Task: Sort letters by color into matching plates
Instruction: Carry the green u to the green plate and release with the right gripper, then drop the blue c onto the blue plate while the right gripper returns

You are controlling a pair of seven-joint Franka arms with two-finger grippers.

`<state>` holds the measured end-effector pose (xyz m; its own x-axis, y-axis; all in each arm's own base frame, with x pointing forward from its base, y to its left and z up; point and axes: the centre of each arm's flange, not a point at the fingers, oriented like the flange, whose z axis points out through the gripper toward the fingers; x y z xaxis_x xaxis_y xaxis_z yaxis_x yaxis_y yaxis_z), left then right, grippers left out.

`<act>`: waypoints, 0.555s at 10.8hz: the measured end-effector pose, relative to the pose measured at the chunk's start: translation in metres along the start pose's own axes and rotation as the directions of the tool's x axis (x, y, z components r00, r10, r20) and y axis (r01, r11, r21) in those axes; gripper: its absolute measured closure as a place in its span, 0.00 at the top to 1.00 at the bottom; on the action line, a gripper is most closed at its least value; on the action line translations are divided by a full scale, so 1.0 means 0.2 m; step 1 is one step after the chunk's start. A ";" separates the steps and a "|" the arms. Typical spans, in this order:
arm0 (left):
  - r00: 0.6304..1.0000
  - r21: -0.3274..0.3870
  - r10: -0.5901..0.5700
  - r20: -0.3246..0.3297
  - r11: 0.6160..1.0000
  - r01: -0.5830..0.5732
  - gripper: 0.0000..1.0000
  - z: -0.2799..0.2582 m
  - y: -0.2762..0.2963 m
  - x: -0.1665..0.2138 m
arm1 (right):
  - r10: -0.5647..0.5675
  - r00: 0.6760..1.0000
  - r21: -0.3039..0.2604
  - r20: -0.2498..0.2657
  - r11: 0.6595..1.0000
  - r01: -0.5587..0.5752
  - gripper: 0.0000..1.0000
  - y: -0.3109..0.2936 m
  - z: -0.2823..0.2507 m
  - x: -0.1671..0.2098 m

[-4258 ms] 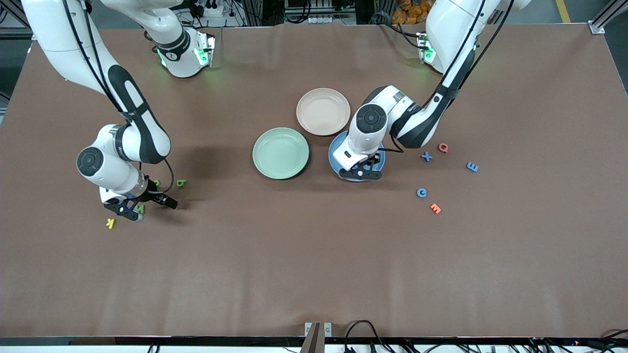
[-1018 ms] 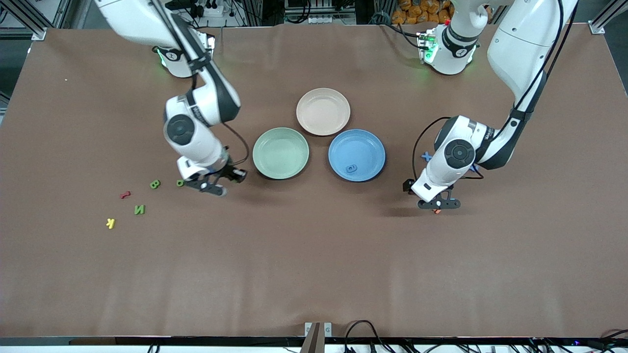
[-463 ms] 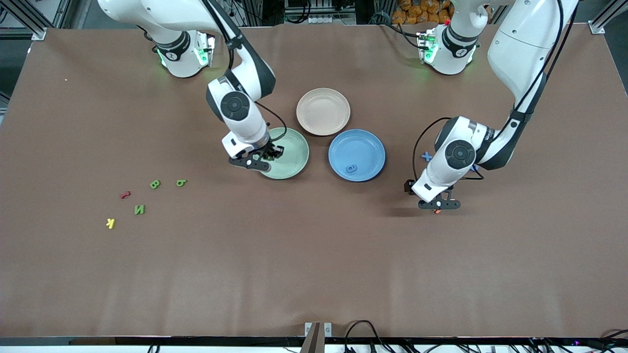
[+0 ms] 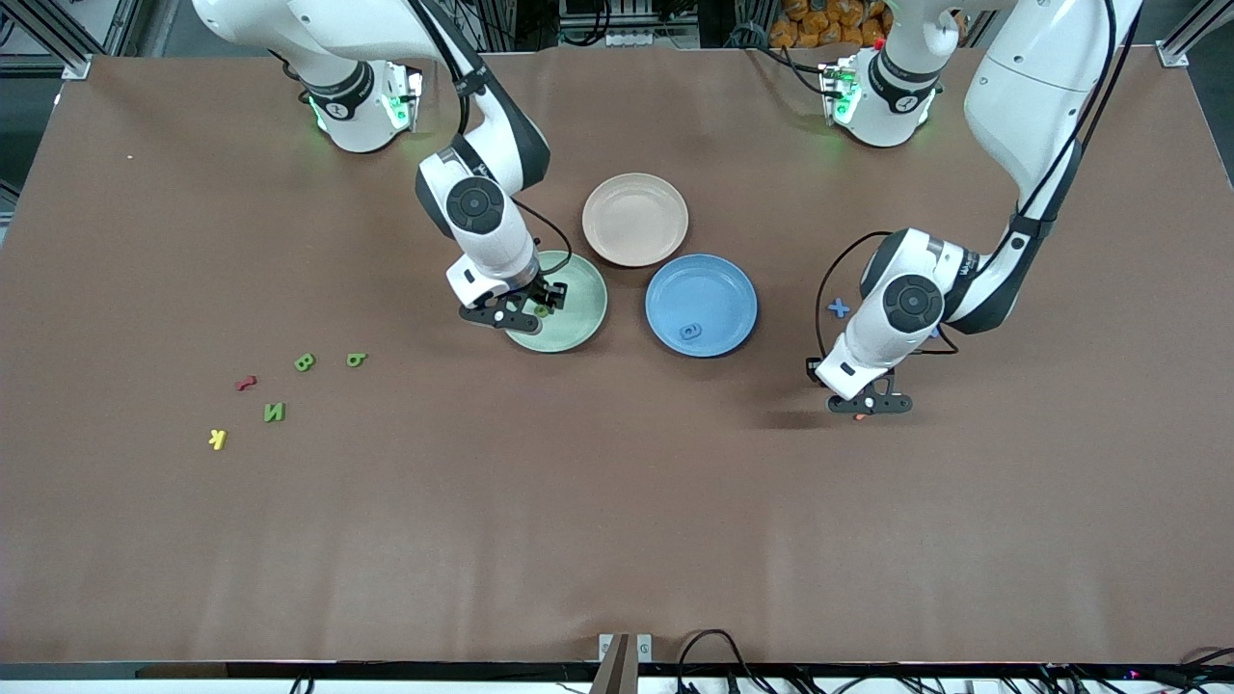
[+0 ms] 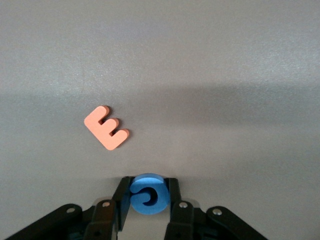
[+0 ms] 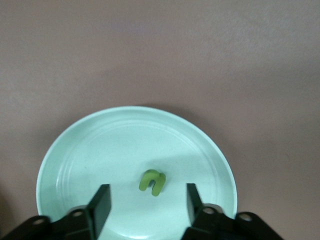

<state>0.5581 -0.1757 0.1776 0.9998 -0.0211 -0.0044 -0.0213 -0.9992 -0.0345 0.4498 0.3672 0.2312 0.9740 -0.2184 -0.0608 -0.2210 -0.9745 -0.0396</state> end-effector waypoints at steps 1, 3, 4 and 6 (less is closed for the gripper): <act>1.000 0.000 0.000 0.000 1.000 0.000 0.36 0.00 0.00 0.00 | 0.005 1.000 0.003 -0.005 1.000 -0.005 0.78 0.00 -0.01 0.02; 1.000 0.000 0.000 0.000 1.000 0.000 0.36 0.00 0.00 0.00 | 0.017 1.000 0.001 -0.018 1.000 -0.017 1.00 0.04 -0.03 0.07; 1.000 -0.001 0.000 -0.001 1.000 0.000 0.35 0.00 0.00 0.00 | 0.025 0.999 -0.008 -0.032 1.000 -0.025 1.00 0.09 -0.04 0.13; 1.000 -0.005 0.002 -0.007 1.000 -0.002 0.35 -0.01 0.02 0.00 | 0.044 0.998 -0.019 -0.049 0.999 -0.045 1.00 0.27 -0.06 0.32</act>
<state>0.5589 -0.1792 0.1802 0.9997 -0.0230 0.0029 -0.0229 -0.9993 -0.0292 0.5010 0.3008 0.2374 0.9647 -0.2630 -0.0137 -0.2632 -0.9646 -0.0181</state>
